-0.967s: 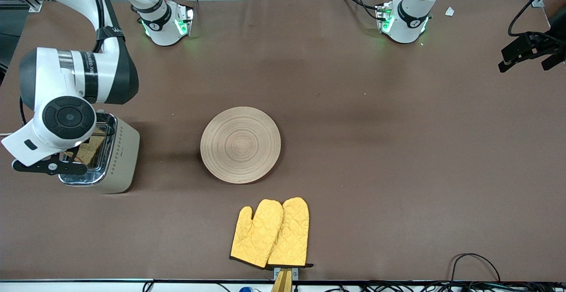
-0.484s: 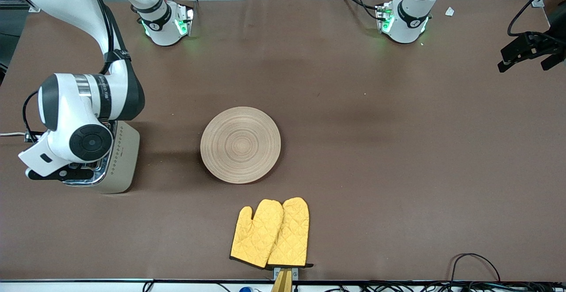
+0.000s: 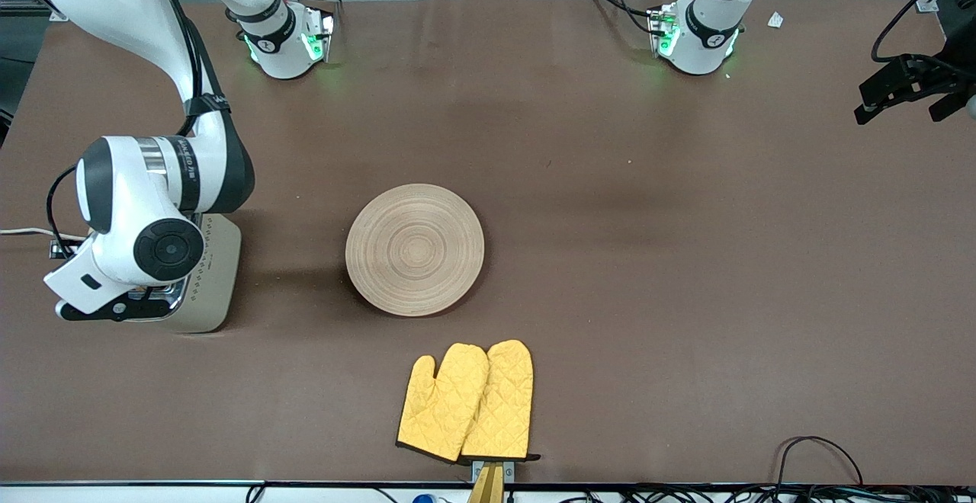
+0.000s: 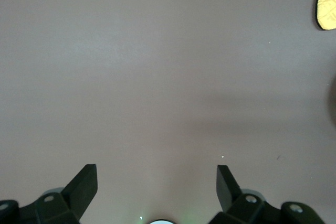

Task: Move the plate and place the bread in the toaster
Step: 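Carry the bread over the toaster slot with the right gripper, then lower the bread edge-first into the toaster slot with the right gripper, then open the right gripper and lift it off the bread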

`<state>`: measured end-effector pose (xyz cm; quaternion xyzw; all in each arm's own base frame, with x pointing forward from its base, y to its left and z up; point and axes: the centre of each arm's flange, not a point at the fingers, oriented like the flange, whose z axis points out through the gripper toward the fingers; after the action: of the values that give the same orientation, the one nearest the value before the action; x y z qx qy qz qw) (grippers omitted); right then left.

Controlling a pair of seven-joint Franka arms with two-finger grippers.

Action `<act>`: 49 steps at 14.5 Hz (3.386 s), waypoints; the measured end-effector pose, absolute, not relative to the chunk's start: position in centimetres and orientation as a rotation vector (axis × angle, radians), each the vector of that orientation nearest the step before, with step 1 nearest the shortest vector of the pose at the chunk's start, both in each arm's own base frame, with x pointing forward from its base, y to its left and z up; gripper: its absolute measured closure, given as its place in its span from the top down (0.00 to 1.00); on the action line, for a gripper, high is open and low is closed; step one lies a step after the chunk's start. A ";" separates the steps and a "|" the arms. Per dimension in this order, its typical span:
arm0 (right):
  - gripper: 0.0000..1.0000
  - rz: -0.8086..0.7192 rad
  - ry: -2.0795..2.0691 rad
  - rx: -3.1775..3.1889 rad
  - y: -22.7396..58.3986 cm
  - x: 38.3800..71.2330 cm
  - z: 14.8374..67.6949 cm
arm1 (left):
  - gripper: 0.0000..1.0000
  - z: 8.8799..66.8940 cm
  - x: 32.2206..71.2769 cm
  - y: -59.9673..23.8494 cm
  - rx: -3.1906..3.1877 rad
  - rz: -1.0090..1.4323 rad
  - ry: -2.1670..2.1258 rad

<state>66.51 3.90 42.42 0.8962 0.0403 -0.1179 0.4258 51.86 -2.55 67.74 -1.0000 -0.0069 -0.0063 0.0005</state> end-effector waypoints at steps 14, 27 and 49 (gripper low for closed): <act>0.04 -0.429 0.190 2.200 3.6 65.4 37.6 | 1.00 67.7 51.8 -2.7 -3.140 -0.017 -0.017; 0.04 -0.452 0.311 2.211 3.9 65.1 40.3 | 1.00 67.7 51.8 -2.7 -3.140 -0.016 -0.017; 1.00 -0.064 0.180 2.855 8.0 67.8 52.7 | 1.00 67.6 51.9 -2.7 -3.140 -0.012 -0.016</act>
<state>67.81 8.05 52.73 0.9880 0.0623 -0.0223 0.1397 51.85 -2.75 67.57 -1.0000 -0.0051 -0.0040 0.0007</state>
